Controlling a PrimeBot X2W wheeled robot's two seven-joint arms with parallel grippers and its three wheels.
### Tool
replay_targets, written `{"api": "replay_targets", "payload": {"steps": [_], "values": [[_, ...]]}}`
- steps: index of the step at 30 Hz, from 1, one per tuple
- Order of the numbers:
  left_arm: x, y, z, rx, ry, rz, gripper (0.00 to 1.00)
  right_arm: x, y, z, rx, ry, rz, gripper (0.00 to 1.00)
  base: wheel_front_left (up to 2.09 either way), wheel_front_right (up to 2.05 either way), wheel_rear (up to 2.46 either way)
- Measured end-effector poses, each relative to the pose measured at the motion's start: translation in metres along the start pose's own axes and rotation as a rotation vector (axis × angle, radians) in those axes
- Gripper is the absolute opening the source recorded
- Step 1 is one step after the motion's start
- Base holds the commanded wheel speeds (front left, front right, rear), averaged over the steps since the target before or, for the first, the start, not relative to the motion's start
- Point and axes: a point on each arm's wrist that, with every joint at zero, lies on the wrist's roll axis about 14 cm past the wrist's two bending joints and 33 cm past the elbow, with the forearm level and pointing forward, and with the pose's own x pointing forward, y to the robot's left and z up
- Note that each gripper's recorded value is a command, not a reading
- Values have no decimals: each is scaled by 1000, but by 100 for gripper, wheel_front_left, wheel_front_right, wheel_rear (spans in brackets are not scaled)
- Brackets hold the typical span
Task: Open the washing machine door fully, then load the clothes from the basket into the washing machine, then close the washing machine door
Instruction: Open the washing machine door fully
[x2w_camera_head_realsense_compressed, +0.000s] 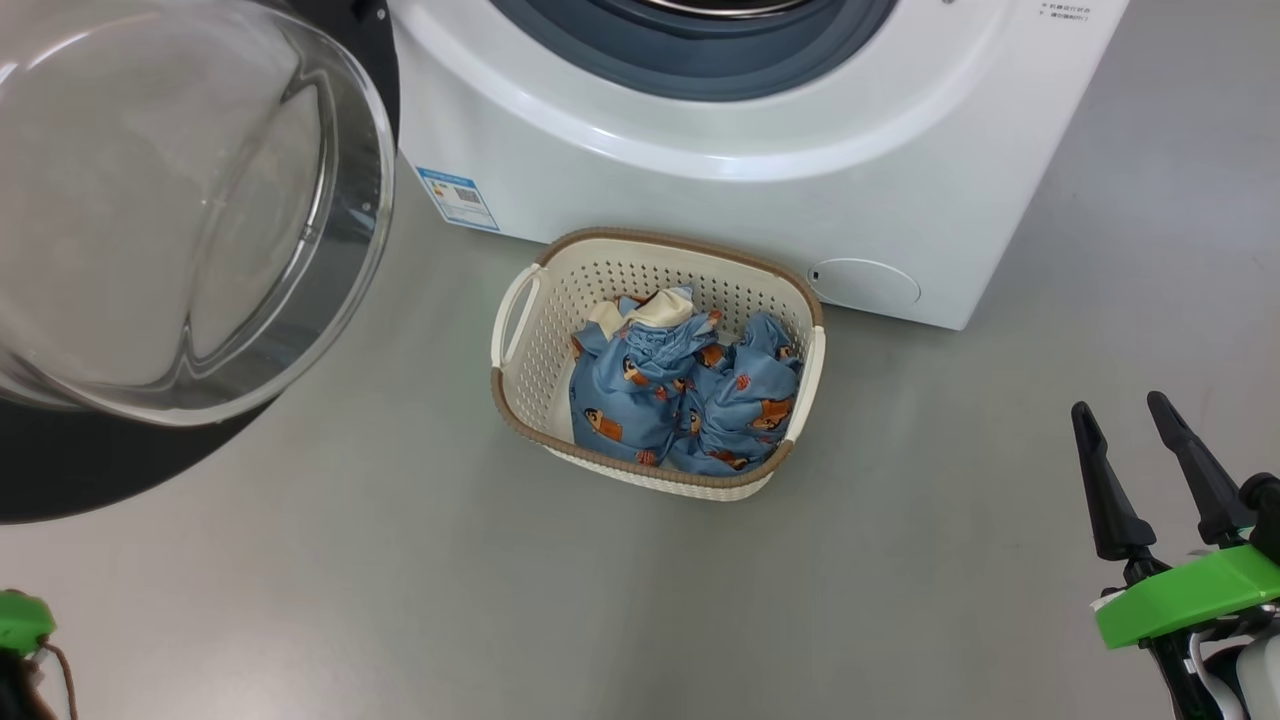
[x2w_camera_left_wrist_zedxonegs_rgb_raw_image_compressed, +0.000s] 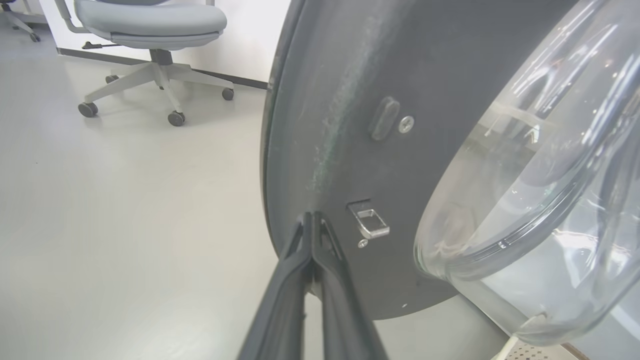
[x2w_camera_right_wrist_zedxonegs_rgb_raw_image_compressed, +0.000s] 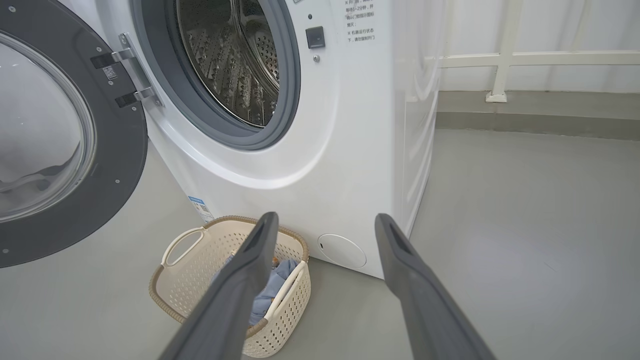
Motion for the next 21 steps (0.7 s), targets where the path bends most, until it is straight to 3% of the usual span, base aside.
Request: {"api": "replay_targets", "payload": {"steps": [13,15,18,20,21], "values": [[-29,-19,-3,-4,-35,-90,1,-2,7,11,0,-26,5,100,0,0,0],[-32,-28,-2,-5,-43,-116,27,-3,7,12,2,-28,2,100,0,0,0],[-36,-39,2,-18,-61,-155,54,-5,7,14,5,-33,-3,100,0,0,0],[-40,-49,2,-21,-63,-191,89,-7,6,16,5,-38,-8,100,0,0,0],[-43,-52,0,-25,-62,-206,98,-8,5,17,4,-40,-12,100,0,0,0]]}}
